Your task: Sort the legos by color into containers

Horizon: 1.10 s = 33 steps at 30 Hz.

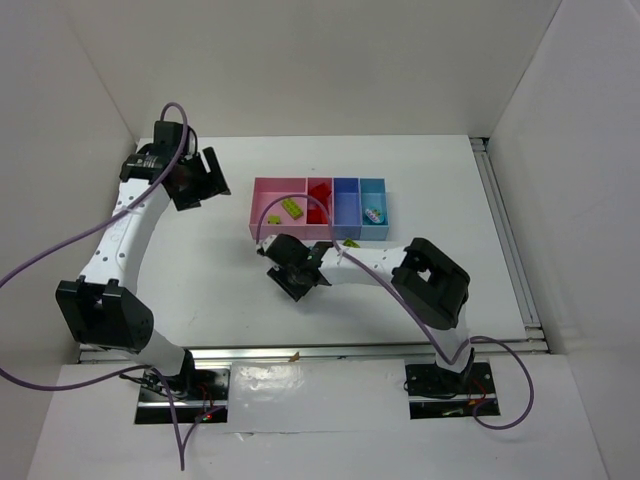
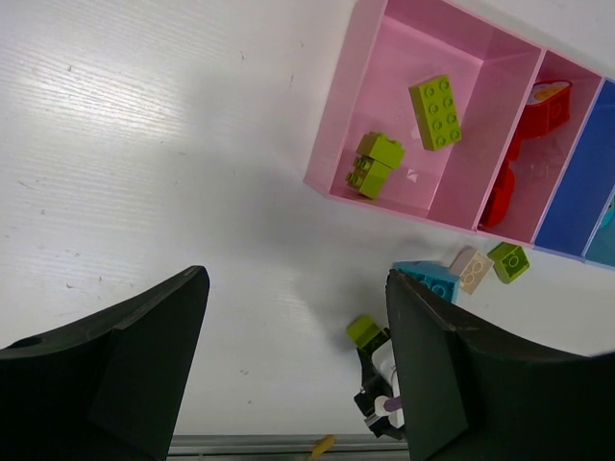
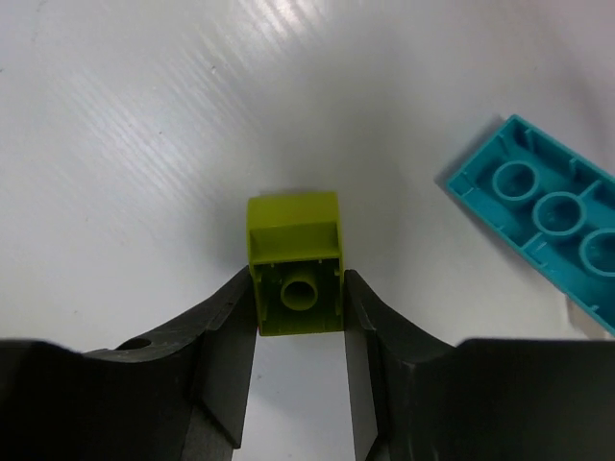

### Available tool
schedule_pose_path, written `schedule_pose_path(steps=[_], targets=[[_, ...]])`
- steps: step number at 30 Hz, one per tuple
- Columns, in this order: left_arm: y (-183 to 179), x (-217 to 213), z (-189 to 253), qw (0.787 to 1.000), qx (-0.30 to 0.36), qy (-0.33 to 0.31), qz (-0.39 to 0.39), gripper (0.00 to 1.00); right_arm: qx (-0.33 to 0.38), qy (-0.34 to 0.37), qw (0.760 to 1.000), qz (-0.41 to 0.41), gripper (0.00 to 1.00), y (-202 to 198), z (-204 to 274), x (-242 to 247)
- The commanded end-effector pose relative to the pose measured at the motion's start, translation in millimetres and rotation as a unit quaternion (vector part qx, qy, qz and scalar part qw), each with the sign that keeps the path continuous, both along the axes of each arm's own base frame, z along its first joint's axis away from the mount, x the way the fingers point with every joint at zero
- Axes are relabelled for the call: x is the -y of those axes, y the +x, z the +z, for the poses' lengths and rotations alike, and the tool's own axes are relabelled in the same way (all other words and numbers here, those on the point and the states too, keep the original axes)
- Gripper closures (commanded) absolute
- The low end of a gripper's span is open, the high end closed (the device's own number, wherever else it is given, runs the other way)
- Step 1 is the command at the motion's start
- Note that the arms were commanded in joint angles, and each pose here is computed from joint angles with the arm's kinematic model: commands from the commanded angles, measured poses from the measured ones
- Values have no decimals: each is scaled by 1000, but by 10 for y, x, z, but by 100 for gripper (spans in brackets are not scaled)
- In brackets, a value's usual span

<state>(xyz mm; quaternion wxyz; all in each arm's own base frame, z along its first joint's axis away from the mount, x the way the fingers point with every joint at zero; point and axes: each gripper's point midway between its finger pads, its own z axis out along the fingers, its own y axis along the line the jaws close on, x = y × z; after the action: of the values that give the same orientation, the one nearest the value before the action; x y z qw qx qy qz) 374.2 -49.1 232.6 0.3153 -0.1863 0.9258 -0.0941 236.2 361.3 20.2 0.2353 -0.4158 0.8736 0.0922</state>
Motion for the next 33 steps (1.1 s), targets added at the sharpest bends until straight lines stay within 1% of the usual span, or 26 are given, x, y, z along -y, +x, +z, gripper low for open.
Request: schedule_pose_path(steps=[1,3,4,6,9,10,14,15,16,17,22,23,24,25,26,27,28,29,31,32,33], targets=[[14,-56,89,1000,16,0,-2,15,62,38,997,-17,67,244,425,-130],[33,-105,128,1000,22,2,1,15,87,58,994,-30,67,344,656,-117],[37,-152,128,1000,22,2,7,15,102,87,990,-51,67,495,891,-100],[41,-198,128,1000,22,3,13,15,119,116,983,-80,67,710,1193,-114],[20,-316,147,999,22,5,39,15,123,126,977,-124,67,1040,1379,-5],[24,-352,149,999,22,2,48,15,130,138,972,-141,67,1208,1476,-9],[-32,-357,165,999,24,-6,47,15,138,164,963,-165,67,1612,1554,-49],[-42,-390,131,998,19,-6,52,15,147,177,959,-165,67,1695,1667,-132],[-43,-372,132,999,19,-10,49,15,149,178,957,-172,67,1797,1664,-114],[-67,-371,130,999,19,-10,48,15,144,176,958,-174,67,1890,1543,-150],[-82,-336,100,999,14,-17,42,15,155,201,951,-177,66,2225,1499,-421],[-82,-336,100,999,14,-17,42,15,152,204,950,-181,60,2266,1475,-467],[-82,-336,100,999,14,-17,42,15,146,194,952,-186,51,2316,1426,-437],[-83,-339,99,999,14,-14,39,15,154,212,946,-189,35,2390,1618,-510],[-83,-339,99,999,14,-14,39,15,153,204,946,-199,31,2416,1590,-496],[-83,-339,99,999,14,-14,39,15,154,195,947,-205,27,2415,1564,-455],[-83,-339,99,999,14,-14,39,15,165,210,940,-212,23,2430,1732,-450],[-83,-339,99,999,14,-14,39,15,170,209,939,-216,20,2350,1803,-343],[-71,-339,132,999,19,-14,39,15,182,229,930,-224,20,2310,1959,-224],[-71,-339,133,999,19,-14,39,15,184,229,926,-236,20,2283,1981,-100],[-57,-340,96,999,14,-14,39,15,180,217,929,-240,22,2103,1948,81]])
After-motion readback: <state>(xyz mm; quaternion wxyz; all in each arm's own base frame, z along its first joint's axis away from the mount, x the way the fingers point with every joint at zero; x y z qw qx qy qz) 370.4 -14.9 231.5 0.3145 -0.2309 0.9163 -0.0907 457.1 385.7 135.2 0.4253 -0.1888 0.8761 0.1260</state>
